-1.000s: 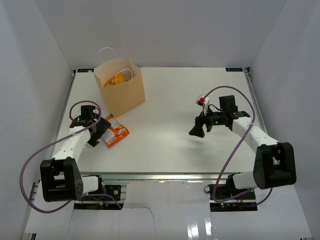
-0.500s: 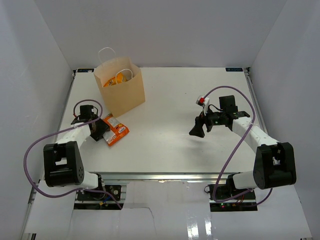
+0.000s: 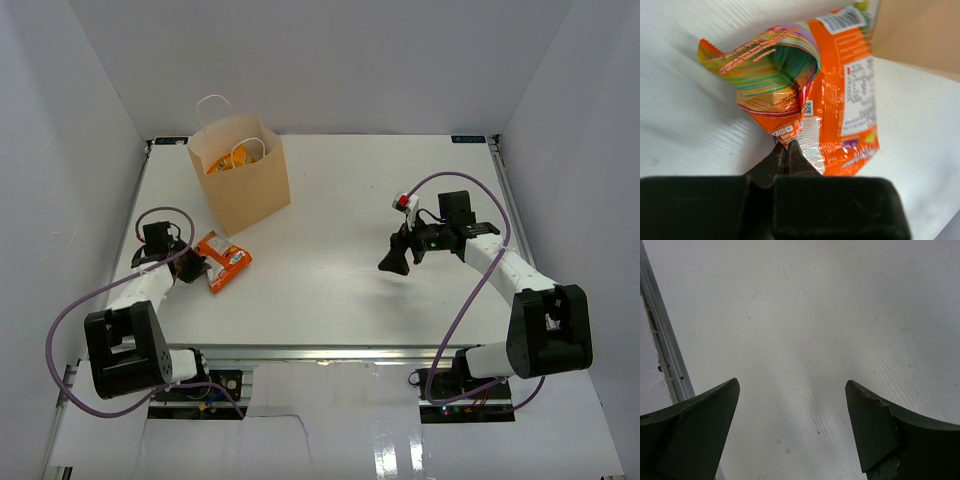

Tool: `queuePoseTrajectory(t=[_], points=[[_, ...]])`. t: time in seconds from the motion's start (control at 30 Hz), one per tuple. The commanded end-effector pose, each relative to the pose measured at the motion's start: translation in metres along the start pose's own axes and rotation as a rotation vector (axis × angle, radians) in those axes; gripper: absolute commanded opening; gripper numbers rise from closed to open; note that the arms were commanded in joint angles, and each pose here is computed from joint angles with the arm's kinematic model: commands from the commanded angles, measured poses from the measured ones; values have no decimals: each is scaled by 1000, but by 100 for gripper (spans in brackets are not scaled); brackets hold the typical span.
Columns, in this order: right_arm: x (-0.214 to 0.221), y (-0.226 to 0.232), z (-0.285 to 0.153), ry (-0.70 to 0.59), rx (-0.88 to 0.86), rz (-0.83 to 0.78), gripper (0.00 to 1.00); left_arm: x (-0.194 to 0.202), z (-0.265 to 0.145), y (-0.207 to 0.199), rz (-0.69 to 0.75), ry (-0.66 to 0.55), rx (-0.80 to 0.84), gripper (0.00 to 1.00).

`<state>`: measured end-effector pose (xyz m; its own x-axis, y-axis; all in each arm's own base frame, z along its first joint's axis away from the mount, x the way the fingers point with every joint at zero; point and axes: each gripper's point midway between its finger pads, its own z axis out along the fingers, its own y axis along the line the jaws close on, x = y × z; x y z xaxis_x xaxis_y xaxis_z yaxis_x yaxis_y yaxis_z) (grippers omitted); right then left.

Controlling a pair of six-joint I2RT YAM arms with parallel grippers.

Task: Place the snacks into the paper bag

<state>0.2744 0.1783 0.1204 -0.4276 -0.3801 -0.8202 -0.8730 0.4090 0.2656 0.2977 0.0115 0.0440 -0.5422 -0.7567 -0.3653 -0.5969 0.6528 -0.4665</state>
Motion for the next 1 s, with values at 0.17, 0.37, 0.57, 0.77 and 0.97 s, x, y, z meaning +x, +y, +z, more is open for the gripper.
queuePoseTrajectory(t=[0.17,0.37,0.57,0.77,0.97], points=[[-5,6,-2,-19,-21,-19,92,-43,-61,-30,113,-214,94,0],[-5,6,-1,-18,-28,-19,92,-77,-103,-48,69,-403,130,0],[-6,7,-1,-20,-31,-17,92,-114,-145,-71,67,-553,170,0],[-5,7,-1,-20,-31,-20,92,-166,-231,-126,97,-753,298,0],[-5,6,0,-19,-36,-15,93,-199,-305,-193,262,-863,473,0]])
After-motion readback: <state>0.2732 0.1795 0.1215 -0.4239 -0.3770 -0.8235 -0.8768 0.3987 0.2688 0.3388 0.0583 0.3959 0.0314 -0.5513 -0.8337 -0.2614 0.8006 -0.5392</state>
